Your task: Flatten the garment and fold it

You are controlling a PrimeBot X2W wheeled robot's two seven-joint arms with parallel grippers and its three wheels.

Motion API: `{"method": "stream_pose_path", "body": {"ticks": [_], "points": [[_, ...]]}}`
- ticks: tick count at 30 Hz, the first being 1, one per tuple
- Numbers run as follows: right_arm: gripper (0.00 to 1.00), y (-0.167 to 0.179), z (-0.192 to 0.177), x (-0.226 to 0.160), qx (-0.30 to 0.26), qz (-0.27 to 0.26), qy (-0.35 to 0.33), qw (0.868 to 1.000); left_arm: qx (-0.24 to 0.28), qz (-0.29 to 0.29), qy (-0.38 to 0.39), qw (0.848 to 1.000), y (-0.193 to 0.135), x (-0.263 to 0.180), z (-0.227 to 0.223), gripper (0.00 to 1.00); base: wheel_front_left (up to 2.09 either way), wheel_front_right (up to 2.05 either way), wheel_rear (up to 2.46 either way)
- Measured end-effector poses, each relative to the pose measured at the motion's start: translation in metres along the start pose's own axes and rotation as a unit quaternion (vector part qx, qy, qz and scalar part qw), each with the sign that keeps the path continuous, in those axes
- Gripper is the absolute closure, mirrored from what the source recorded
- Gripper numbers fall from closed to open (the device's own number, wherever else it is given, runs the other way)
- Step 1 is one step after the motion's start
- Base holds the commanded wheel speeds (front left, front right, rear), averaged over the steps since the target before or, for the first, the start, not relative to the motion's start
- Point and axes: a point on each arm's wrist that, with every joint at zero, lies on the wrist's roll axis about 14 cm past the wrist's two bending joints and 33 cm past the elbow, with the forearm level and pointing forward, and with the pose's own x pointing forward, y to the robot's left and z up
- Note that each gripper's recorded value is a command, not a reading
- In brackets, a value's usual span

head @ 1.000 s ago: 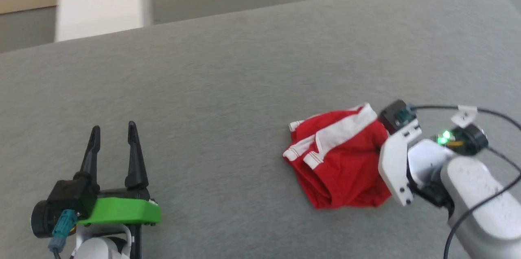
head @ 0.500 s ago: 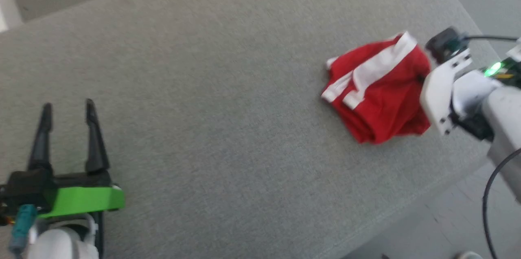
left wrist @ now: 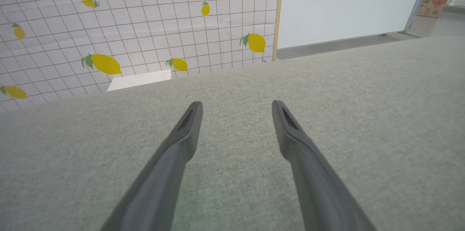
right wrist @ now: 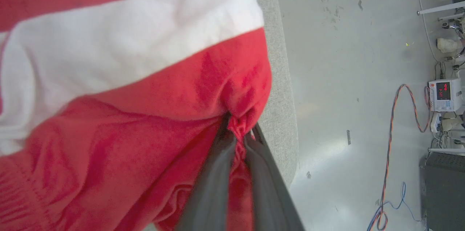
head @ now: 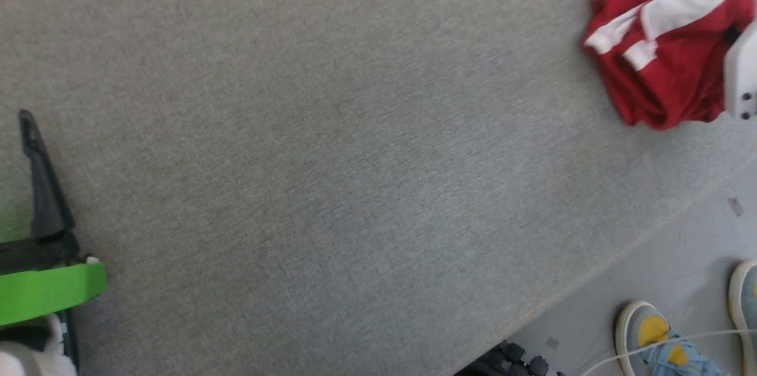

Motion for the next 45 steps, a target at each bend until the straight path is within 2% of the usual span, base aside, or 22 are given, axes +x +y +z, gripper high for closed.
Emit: {"method": "stream_pose_path", "body": {"ticks": [2, 3, 4, 10, 14, 18, 21, 23, 25, 29, 31, 32, 35, 37, 41, 43, 45], "points": [[1.0, -0.003, -0.004, 0.007, 0.003, -0.009, 0.007, 1.0, 0.004, 0.004, 0.004, 1.0, 0.005, 0.0, -0.005, 0.0, 0.0, 0.0, 0.0], [0.58, -0.003, -0.005, 0.01, 0.002, -0.013, 0.006, 1.0, 0.005, 0.006, 0.005, 1.0, 0.007, 0.0, -0.008, 0.0, 0.0, 0.0, 0.0], [0.0, -0.003, -0.006, 0.013, -0.001, -0.015, 0.008, 1.0, 0.006, 0.008, 0.007, 1.0, 0.01, 0.0, -0.01, 0.0, 0.0, 0.0, 0.0], [0.0, -0.005, 0.001, 0.021, -0.009, -0.026, -0.007, 1.0, 0.014, 0.022, 0.014, 1.0, 0.02, -0.006, -0.013, 0.0, 0.0, 0.0, 0.0], [0.0, -0.023, 0.017, 0.013, 0.008, -0.041, -0.04, 0.998, 0.009, 0.028, 0.008, 1.0, 0.019, -0.011, -0.008, 0.0, 0.0, 0.0, 0.0], [0.0, -0.043, 0.052, -0.005, 0.005, -0.052, -0.112, 0.992, -0.002, 0.04, 0.002, 0.999, 0.018, -0.02, 0.001, 0.0, 0.0, 0.0, 0.0], [0.0, -0.049, 0.088, -0.025, 0.022, -0.045, -0.188, 0.981, -0.017, 0.057, -0.003, 0.998, 0.021, -0.028, 0.009, 0.0, 0.0, 0.0, 0.0], [0.0, -0.051, 0.115, -0.043, 0.044, -0.035, -0.243, 0.968, -0.022, 0.065, -0.01, 0.998, 0.022, -0.034, 0.018, 0.0, 0.0, 0.0, 0.0], [0.0, -0.053, 0.141, -0.064, 0.061, -0.026, -0.298, 0.952, -0.027, 0.074, -0.014, 0.997, 0.024, -0.04, 0.026, 0.0, 0.0, 0.0, 0.0], [0.0, -0.059, 0.19, -0.118, 0.131, -0.006, -0.429, 0.894, -0.024, 0.088, -0.03, 0.995, 0.029, -0.052, 0.047, 0.0, 0.0, 0.0, 0.0], [0.0, -0.045, 0.204, -0.14, 0.165, 0.024, -0.474, 0.865, -0.029, 0.097, -0.035, 0.994, 0.03, -0.06, 0.056, 0.0, 0.0, 0.0, 0.0], [0.0, -0.036, 0.207, -0.146, 0.17, 0.036, -0.488, 0.856, -0.032, 0.1, -0.038, 0.994, 0.031, -0.063, 0.06, 0.0, 0.0, 0.0, 0.0], [0.0, -0.009, 0.22, -0.173, 0.207, 0.078, -0.536, 0.815, -0.037, 0.108, -0.049, 0.992, 0.034, -0.072, 0.074, 0.0, 0.0, 0.0, 0.0], [0.0, 0.009, 0.228, -0.193, 0.235, 0.106, -0.57, 0.78, -0.045, 0.119, -0.059, 0.99, 0.038, -0.078, 0.083, 0.0, 0.0, 0.0, 0.0], [0.0, 0.05, 0.233, -0.228, 0.274, 0.16, -0.61, 0.727, -0.044, 0.14, -0.075, 0.986, 0.049, -0.093, 0.101, 0.0, 0.0, 0.0, 0.0], [0.0, 0.071, 0.231, -0.243, 0.286, 0.183, -0.618, 0.709, -0.041, 0.149, -0.082, 0.985, 0.055, -0.102, 0.108, 0.0, 0.0, 0.0, 0.0], [0.0, 0.094, 0.227, -0.257, 0.289, 0.205, -0.624, 0.697, -0.038, 0.156, -0.09, 0.983, 0.059, -0.11, 0.116, 0.0, 0.0, 0.0, 0.0]]}}
